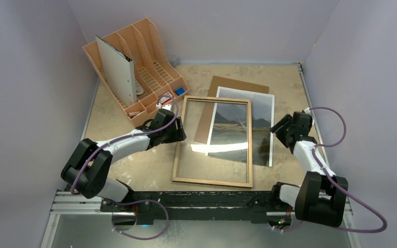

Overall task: Put the photo into the frame
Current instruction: Place the photo frame item in the photo frame, then pick up the photo at the center of the board.

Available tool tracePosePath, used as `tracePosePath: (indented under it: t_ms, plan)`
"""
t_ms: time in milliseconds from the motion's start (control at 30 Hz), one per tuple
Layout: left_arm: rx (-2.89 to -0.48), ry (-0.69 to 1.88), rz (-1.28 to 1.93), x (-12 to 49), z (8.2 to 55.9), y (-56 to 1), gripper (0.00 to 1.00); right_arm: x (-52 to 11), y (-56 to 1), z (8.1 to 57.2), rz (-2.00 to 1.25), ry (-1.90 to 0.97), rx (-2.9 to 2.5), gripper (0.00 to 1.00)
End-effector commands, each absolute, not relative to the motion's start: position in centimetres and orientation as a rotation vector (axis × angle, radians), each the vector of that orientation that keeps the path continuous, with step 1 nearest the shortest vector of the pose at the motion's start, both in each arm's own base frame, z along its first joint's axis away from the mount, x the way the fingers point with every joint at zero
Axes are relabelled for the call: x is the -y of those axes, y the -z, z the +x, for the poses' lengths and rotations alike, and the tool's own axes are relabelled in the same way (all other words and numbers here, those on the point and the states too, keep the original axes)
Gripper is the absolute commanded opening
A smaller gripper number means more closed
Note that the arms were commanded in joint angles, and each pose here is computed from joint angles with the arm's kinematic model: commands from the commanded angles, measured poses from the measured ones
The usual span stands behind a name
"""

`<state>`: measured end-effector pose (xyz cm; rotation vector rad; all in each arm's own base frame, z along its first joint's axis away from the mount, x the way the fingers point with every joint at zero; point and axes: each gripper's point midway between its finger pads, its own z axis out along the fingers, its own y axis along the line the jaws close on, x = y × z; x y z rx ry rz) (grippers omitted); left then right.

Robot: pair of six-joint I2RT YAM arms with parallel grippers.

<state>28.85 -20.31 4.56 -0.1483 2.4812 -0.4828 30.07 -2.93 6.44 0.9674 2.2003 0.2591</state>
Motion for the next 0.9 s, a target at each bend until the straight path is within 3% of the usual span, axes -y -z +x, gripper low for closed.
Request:
tracePosePath:
  t_ms: [0, 300, 533, 867]
  plan:
    - [-2.434, 0.498, -0.120, 20.4, 29.7, -6.5, 0.62, 2.8, -5.0, 27.2, 1.103, -0.235, -2.242, 0.63]
    - [-2.427, 0.471, -0.143, 19.9, 29.7, -7.2, 0.63, 1.0, -1.7, 22.0, 1.358, -0.244, -2.329, 0.63]
    - [-2.354, 0.459, -0.153, 19.9, 31.3, -9.7, 0.63, 2.3, -1.9, 21.5, 1.438, -0.146, -2.272, 0.62]
    - [-2.262, 0.694, -0.074, 23.7, 32.3, -13.2, 0.63, 1.3, -2.4, 19.8, 1.486, -0.190, -2.272, 0.61]
